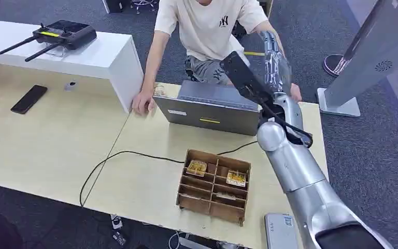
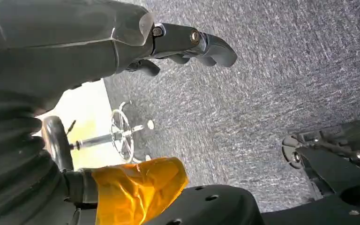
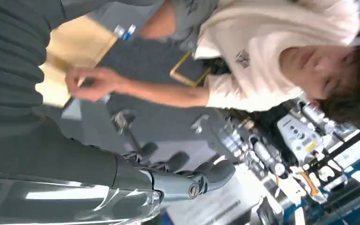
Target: Pass the card to the sensor for recognition and then transmit it.
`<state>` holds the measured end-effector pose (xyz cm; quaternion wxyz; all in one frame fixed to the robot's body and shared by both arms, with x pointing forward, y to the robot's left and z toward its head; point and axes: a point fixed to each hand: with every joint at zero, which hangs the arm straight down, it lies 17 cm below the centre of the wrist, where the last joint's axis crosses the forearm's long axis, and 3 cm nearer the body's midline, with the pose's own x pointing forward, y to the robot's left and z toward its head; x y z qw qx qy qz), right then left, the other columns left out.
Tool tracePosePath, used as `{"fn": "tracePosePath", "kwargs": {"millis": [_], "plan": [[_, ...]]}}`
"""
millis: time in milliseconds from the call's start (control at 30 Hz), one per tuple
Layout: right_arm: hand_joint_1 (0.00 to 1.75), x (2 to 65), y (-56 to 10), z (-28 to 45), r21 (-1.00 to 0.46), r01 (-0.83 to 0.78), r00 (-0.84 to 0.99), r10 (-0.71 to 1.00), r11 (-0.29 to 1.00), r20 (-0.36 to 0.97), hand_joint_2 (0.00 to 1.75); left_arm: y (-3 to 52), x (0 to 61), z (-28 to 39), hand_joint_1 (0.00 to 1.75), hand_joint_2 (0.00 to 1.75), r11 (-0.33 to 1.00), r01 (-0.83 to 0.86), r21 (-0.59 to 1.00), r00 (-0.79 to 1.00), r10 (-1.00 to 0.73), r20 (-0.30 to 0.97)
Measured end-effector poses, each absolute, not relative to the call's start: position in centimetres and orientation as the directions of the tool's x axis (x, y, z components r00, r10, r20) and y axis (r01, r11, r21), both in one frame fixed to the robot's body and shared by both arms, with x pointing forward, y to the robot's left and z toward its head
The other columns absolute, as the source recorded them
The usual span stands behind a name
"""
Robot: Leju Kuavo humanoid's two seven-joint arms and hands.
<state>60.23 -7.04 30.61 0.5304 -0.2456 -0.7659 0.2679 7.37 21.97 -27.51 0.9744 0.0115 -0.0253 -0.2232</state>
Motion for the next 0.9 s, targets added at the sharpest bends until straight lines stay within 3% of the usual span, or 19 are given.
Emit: {"fn": "tracePosePath", "kwargs": {"millis": [200, 433, 700, 900], "plan": [[0.00, 58.1, -5.8, 31.4, -0.337, -0.052, -0.330, 0.303, 0.940, 0.894, 1.75, 21.9, 7.1, -27.6, 0.00, 1.75, 0.918, 0.396, 0.034, 0.916, -0.397, 0.052], [0.00, 53.0, -4.0, 32.3, -0.071, -0.222, -0.341, -0.010, 0.973, 0.940, 1.75, 21.9, 5.7, -27.8, 0.00, 1.75, 0.943, 0.332, 0.027, 0.941, -0.333, 0.057], [0.00, 45.7, -3.3, 30.6, -0.012, -0.350, -0.389, -0.134, 0.937, 0.912, 1.75, 21.7, 4.6, -28.0, 0.00, 1.75, 0.975, 0.221, 0.009, 0.973, -0.221, 0.061], [0.00, 41.7, -4.4, 26.7, -0.111, -0.354, -0.403, -0.045, 0.929, 0.914, 1.75, 21.6, 3.5, -28.0, 0.00, 1.75, 0.987, 0.161, -0.007, 0.986, -0.160, 0.046]]}}
